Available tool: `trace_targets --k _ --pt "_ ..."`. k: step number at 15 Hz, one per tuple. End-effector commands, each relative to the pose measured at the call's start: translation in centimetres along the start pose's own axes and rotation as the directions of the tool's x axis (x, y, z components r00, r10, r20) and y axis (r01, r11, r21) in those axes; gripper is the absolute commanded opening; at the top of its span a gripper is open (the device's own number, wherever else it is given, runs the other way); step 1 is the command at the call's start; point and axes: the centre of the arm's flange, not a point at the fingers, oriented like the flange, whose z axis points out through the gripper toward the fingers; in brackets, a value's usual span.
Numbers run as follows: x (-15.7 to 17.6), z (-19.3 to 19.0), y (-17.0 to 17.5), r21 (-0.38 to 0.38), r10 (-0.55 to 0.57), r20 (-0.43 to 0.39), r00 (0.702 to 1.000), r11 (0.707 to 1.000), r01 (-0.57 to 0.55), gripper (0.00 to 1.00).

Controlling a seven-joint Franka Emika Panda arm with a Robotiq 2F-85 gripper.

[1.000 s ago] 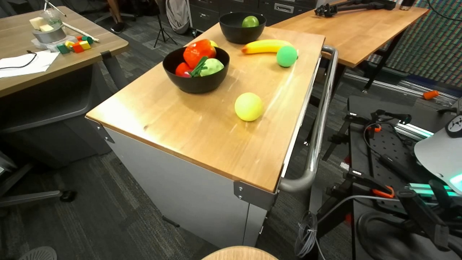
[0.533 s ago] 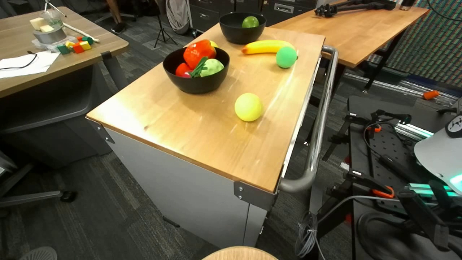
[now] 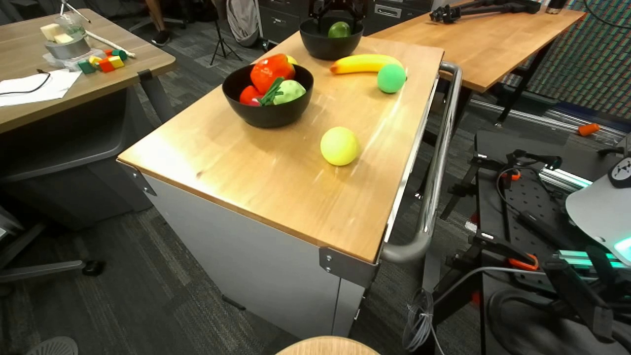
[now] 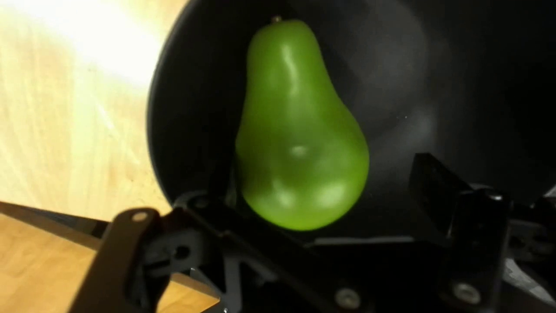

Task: Take one fruit from the left bowl and put it on the table then remove all the fruits from the right and left bowl and put them on the table respectively

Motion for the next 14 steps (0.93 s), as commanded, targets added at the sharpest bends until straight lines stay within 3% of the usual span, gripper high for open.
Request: trace_targets --k 1,2,4,5,8,11,14 --pt "-0.3 0.0 -1.4 -0.013 0.007 0.036 0.999 1.000 -0.007 1.00" --pt "-0.6 0.1 -1.5 -0.020 0.003 0.041 0.999 1.000 -0.002 0.99" --pt "-1.0 0.2 -1.6 -0.032 0.001 0.049 0.999 1.000 0.000 0.74" --pt "-1.2 0.1 -1.5 -0.037 -0.001 0.048 0.999 0.999 0.003 0.70" --pt "-1.3 0.3 -1.1 -0.046 -0.009 0.029 1.000 0.999 0.010 0.44" --pt "-1.4 0.2 -0.7 -0.051 -0.014 0.019 1.000 0.999 0.015 0.44" --pt "-2.1 -2.5 -0.7 -0.024 -0.002 0.029 1.000 1.000 0.003 0.44"
